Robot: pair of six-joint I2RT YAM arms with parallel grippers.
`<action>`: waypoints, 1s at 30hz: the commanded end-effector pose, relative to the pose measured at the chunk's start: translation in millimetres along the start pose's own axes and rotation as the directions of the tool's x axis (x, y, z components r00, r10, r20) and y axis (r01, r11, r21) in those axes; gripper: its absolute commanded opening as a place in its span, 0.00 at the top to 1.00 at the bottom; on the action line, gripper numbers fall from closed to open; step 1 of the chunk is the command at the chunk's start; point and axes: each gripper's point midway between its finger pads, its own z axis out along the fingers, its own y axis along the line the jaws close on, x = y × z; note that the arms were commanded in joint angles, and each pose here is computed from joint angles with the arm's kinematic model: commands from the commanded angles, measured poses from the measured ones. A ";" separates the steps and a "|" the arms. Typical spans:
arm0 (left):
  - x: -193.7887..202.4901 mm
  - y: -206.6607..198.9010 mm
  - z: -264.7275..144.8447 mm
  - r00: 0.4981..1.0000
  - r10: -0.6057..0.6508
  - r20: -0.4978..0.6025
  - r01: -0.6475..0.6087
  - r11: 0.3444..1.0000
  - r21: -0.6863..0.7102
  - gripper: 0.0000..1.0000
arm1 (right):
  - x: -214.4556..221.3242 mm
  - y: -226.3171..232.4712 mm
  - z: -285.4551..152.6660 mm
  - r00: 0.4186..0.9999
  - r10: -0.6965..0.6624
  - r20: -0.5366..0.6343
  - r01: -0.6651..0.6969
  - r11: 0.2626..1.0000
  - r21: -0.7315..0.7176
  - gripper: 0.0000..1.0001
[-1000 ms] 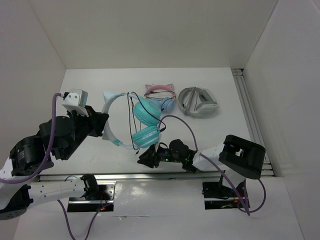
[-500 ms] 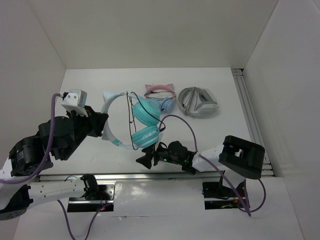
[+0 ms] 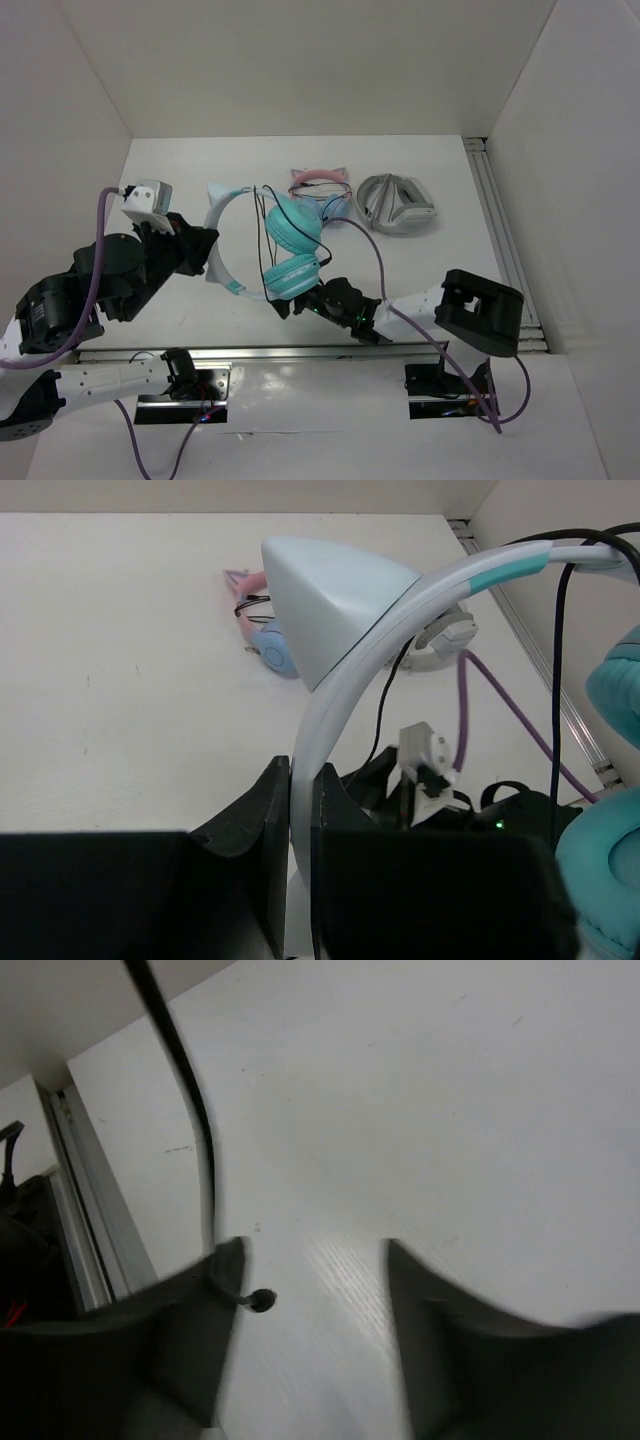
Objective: Wrap the headphones
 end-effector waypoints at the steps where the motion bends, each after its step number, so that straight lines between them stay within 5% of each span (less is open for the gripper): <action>1: -28.2 -17.1 -7.6 0.986 -0.143 0.082 0.136 0.987 0.090 1.00 | 0.4 7.6 26.2 1.000 -0.026 -0.011 0.026 1.000 0.003 0.63; 2: -28.3 -17.1 -7.7 0.986 -0.143 0.082 0.136 0.987 0.090 1.00 | 3.3 7.6 29.3 0.999 -0.027 -0.017 0.027 1.000 0.004 0.91; 3: -30.7 -13.9 -10.4 0.984 -0.150 0.093 0.142 0.986 0.087 1.00 | 9.3 7.0 30.1 1.000 -0.008 -0.030 0.009 1.000 0.008 1.00; 14: -31.2 23.5 -12.7 0.981 -0.141 0.131 0.155 0.983 -0.101 1.00 | -2.8 37.3 -4.3 0.998 0.044 0.040 -0.043 0.999 -0.024 1.00; 17: -9.7 52.8 -3.9 0.987 -0.110 0.118 0.142 0.941 -0.309 1.00 | -8.4 56.8 -23.6 0.997 0.059 0.044 -0.059 0.998 0.002 1.00; 23: 28.9 61.9 21.8 0.989 -0.129 0.069 0.146 0.864 -0.481 1.00 | -14.6 97.7 -53.5 0.999 0.043 -0.011 -0.043 0.999 -0.027 1.00; 30: 61.7 79.2 45.1 0.999 -0.012 -0.042 -0.017 0.776 -0.630 1.00 | -38.7 129.8 -86.2 0.994 -0.085 -0.074 0.088 0.996 0.030 1.00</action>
